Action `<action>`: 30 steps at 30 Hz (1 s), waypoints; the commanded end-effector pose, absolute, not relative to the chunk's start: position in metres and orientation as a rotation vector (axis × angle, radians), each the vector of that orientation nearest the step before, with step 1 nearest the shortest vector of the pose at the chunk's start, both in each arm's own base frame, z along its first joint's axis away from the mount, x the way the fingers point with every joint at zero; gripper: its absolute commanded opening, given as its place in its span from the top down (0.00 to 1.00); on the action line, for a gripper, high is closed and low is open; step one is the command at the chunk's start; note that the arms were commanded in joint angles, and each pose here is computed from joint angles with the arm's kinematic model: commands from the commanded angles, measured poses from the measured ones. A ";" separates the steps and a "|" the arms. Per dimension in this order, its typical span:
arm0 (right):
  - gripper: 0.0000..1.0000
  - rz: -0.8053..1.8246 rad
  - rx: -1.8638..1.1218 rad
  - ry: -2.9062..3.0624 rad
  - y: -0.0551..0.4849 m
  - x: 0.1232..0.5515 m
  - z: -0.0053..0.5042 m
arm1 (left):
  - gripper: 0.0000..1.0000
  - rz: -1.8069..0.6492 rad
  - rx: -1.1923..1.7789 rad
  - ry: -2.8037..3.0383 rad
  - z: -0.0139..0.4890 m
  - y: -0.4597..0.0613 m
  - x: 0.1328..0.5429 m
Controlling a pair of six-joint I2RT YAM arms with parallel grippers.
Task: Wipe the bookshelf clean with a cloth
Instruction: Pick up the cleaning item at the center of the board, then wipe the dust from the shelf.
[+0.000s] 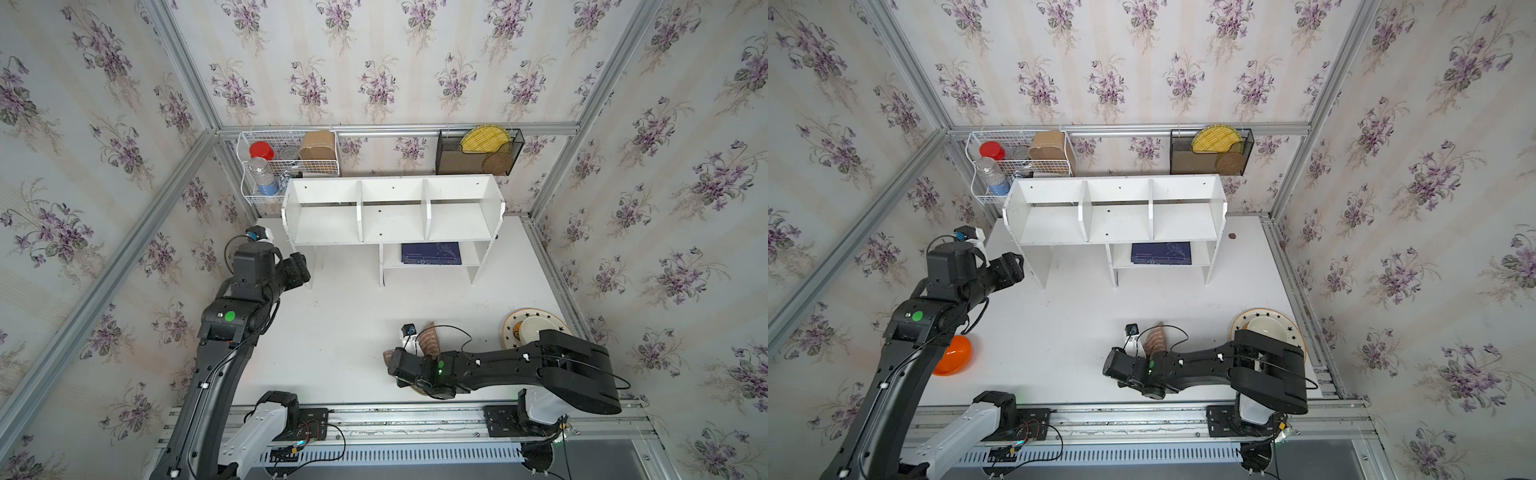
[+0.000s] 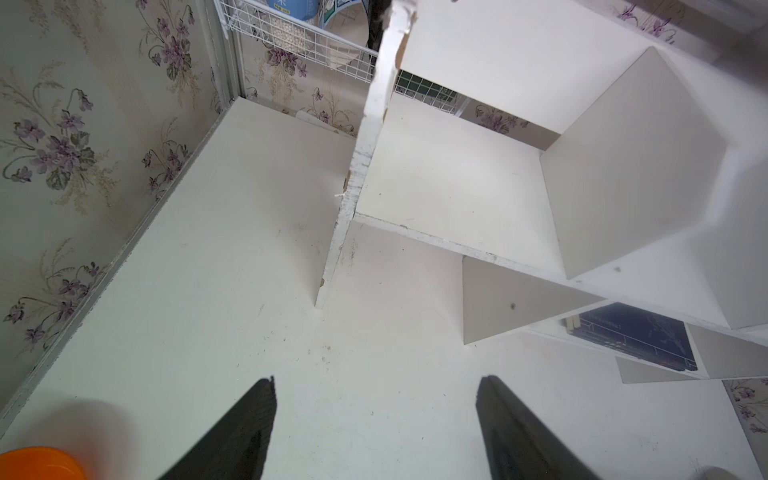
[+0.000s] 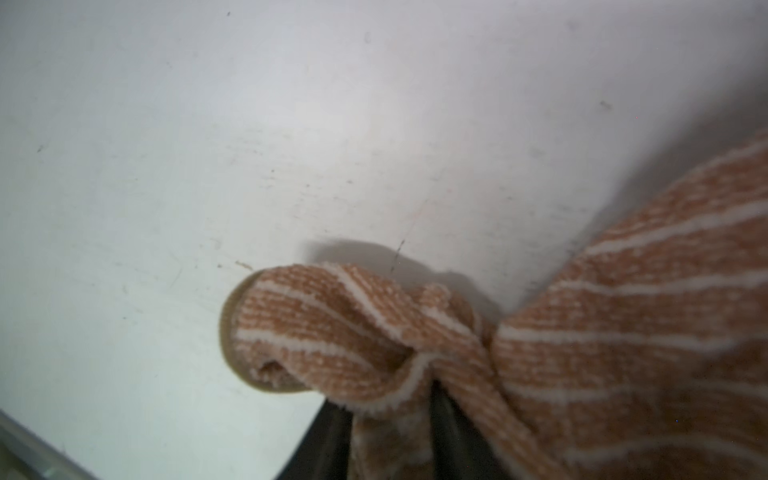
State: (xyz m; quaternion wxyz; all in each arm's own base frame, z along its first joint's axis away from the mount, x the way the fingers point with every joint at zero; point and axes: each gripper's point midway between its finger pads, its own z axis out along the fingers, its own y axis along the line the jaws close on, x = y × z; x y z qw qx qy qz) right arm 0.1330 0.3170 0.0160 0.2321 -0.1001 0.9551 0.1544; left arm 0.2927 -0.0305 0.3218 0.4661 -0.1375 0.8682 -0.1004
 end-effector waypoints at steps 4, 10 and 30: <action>1.00 0.433 -0.348 2.554 0.326 0.141 0.045 | 0.19 -0.224 -0.312 2.048 0.367 -0.030 0.318; 1.00 0.475 -0.304 2.329 0.327 0.186 0.135 | 0.26 -0.205 -0.280 2.010 0.383 -0.032 0.367; 1.00 0.391 0.224 1.696 0.192 0.354 0.427 | 0.59 -0.279 -0.230 1.983 0.330 -0.043 0.424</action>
